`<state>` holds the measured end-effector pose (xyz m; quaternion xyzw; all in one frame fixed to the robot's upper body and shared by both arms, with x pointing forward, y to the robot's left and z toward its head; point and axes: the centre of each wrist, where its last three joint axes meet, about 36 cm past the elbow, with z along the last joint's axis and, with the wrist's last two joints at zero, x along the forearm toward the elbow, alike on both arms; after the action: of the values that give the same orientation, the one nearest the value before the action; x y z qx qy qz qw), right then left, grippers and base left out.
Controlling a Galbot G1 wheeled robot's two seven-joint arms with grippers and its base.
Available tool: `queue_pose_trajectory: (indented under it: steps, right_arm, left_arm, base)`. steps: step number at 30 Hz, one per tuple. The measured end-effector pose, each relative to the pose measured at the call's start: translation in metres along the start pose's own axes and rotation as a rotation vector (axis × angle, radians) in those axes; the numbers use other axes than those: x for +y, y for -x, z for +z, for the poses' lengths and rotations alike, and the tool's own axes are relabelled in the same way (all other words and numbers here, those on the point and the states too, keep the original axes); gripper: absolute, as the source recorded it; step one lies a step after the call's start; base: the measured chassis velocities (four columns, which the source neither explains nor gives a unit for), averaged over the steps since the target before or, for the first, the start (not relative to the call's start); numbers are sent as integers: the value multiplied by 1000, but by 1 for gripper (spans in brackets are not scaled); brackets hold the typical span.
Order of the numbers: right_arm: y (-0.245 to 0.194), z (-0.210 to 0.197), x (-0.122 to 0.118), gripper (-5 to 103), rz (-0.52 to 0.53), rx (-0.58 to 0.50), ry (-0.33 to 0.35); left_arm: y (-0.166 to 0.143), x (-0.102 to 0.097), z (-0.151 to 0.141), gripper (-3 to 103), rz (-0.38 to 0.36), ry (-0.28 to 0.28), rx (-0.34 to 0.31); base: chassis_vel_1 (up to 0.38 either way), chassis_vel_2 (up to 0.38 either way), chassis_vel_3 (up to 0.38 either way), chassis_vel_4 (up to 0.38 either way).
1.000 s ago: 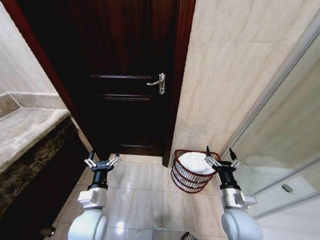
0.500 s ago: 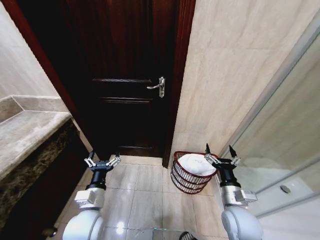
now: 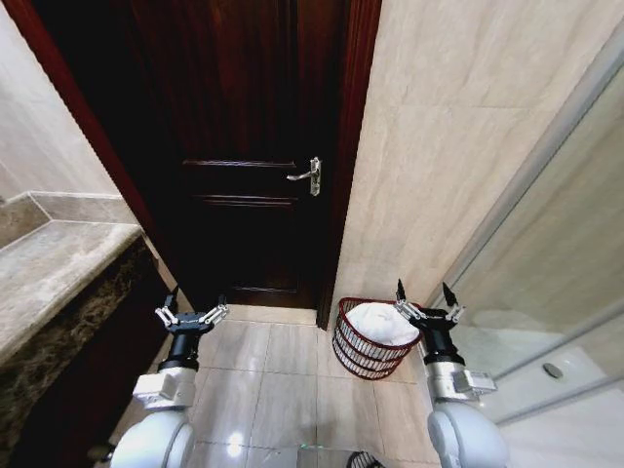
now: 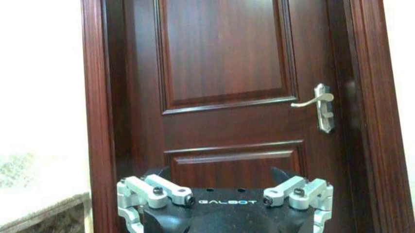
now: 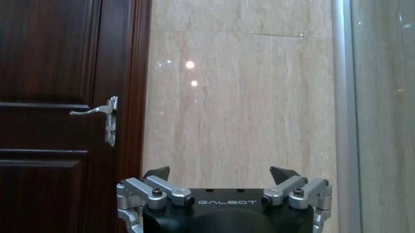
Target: Discard the used towel into the hamper.
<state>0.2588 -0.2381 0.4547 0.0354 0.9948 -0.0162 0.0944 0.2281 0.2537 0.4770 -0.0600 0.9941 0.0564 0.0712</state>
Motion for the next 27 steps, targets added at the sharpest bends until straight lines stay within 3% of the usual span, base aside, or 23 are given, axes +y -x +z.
queue_pose_trajectory:
  steps: [27]
  right_arm:
    - [9, -23, 3, 100, -6, -22, 13]
  left_arm:
    - [-3, -3, -9, 100, 5, -5, 16]
  base:
    - [0, 0, 0, 0]
